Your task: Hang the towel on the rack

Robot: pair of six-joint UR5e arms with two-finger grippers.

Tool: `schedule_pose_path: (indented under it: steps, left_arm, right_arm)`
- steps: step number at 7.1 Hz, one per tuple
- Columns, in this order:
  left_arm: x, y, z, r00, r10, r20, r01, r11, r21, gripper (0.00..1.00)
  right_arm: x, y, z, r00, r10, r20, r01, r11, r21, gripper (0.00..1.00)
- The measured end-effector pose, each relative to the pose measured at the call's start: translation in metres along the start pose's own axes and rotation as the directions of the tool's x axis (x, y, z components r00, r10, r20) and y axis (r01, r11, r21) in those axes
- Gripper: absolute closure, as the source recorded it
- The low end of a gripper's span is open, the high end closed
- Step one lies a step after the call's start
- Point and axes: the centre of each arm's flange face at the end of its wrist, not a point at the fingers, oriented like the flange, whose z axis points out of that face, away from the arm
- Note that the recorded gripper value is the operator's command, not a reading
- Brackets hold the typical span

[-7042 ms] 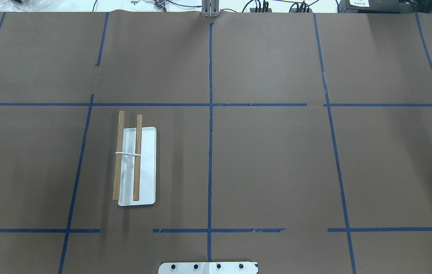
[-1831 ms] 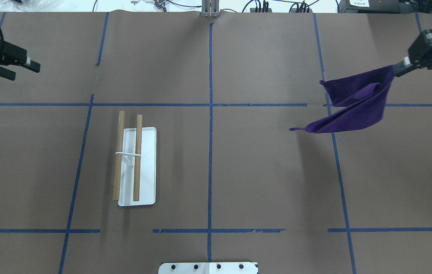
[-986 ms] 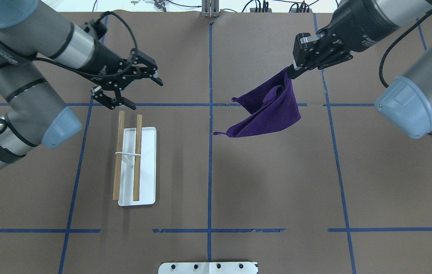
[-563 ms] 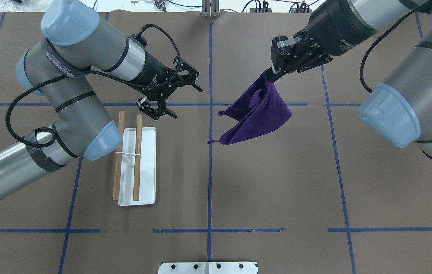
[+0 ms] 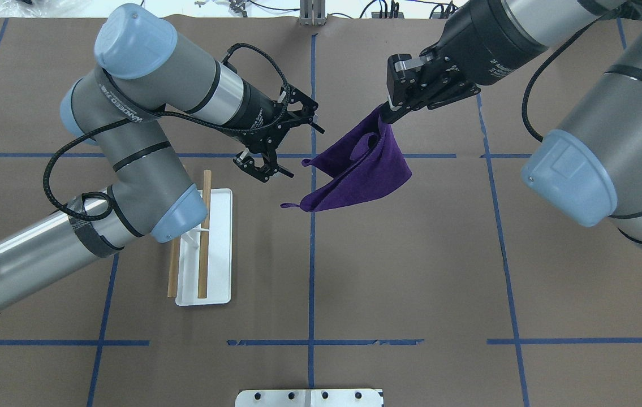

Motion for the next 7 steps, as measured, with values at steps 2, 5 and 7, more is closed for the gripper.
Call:
schedule_pose_path:
  steps: [2,5,7]
  left_arm:
    - [0.000,0.015,0.013,0.999,-0.038,-0.025,0.038,0.999,0.000,0.19]
    - [0.001,0.020,0.016,0.998,-0.047,-0.032,0.047,0.999,-0.003,1.00]
    - [-0.001,0.019,0.016,0.999,-0.040,-0.029,0.040,0.999,-0.002,1.00]
  right_arm:
    - [-0.005,0.002,-0.002,1.000,-0.004,0.006,0.004,1.000,0.003,1.00]
    - [-0.009,0.007,-0.008,1.000,-0.014,0.017,0.014,1.000,0.009,1.00]
    - [-0.008,0.014,-0.016,0.999,-0.021,0.024,0.021,1.000,0.014,1.00]
